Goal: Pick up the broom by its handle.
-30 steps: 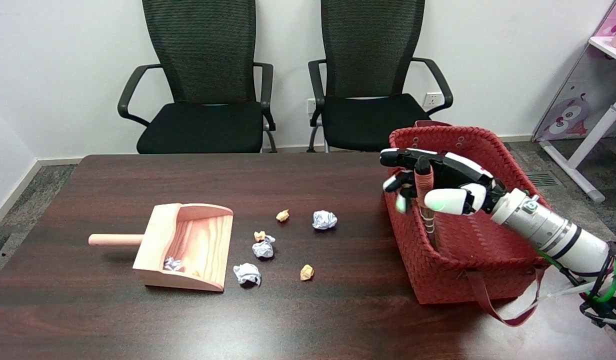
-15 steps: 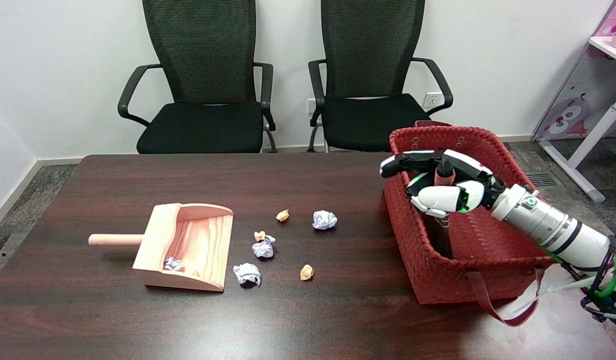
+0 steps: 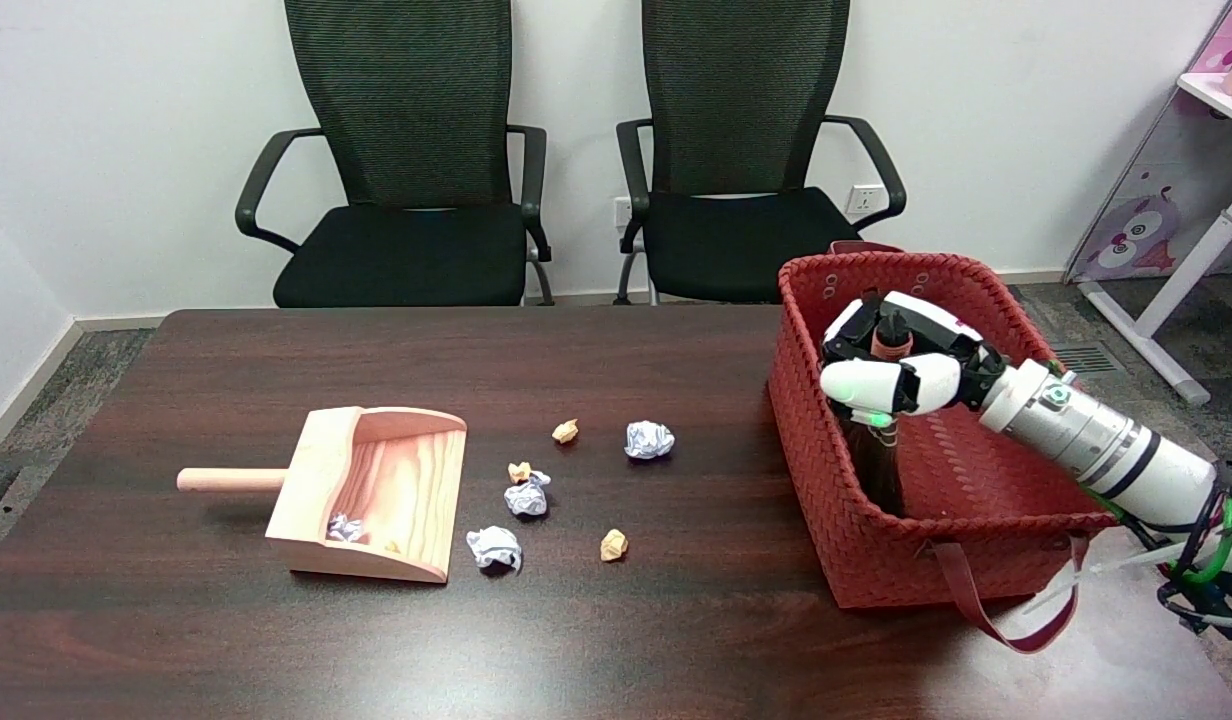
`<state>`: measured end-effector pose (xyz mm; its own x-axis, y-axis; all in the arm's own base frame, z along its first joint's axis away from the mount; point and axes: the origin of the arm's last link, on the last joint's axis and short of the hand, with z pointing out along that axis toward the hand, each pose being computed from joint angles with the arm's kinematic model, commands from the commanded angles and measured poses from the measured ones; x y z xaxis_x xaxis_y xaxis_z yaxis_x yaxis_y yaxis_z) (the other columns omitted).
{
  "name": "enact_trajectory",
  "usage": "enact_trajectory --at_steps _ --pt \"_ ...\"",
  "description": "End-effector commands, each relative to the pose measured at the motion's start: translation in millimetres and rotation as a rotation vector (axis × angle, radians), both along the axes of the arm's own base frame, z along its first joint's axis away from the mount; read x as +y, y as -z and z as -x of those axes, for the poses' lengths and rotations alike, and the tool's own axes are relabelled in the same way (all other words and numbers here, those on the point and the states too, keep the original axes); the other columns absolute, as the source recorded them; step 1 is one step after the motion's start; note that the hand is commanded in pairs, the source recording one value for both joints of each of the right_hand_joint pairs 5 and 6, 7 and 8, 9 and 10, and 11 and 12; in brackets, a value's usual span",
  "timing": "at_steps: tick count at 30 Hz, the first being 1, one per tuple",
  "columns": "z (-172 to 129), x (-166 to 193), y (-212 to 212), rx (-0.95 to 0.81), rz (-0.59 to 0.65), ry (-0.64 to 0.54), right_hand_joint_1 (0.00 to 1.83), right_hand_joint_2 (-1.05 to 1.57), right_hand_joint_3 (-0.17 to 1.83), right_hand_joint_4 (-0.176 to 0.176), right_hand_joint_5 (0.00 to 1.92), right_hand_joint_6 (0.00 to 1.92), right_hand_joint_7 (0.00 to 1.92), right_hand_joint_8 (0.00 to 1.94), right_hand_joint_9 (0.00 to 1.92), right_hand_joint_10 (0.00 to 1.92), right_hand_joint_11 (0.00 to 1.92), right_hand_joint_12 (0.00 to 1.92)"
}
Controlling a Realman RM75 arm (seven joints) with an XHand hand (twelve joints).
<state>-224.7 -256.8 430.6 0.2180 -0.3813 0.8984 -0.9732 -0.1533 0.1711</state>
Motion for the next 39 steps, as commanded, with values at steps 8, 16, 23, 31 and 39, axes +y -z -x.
enact_trajectory --at_steps 8,16,23,31,39 --pt "-11.2 -8.0 3.6 0.021 0.010 -0.034 0.93 0.73 0.81 0.176 1.92 1.92 1.92 1.92 1.92 1.92 1.92 1.92" --pt "-23.1 -16.2 -2.7 0.071 0.184 -0.064 0.95 1.39 0.98 0.176 1.92 1.92 1.92 1.92 1.92 1.92 1.92 1.92" --pt "-39.1 -18.4 -5.7 0.087 0.317 -0.104 0.97 1.57 1.10 0.176 1.92 1.92 1.92 1.92 1.92 1.92 1.92 1.92" --pt "-63.2 -22.2 1.4 0.060 0.439 -0.154 0.99 1.57 1.26 0.176 1.92 1.92 1.92 1.92 1.92 1.92 1.92 1.92" --pt "-88.3 -24.0 12.8 0.078 0.507 -0.215 0.99 1.57 1.38 0.176 1.92 1.92 1.92 1.92 1.92 1.92 1.92 1.92"
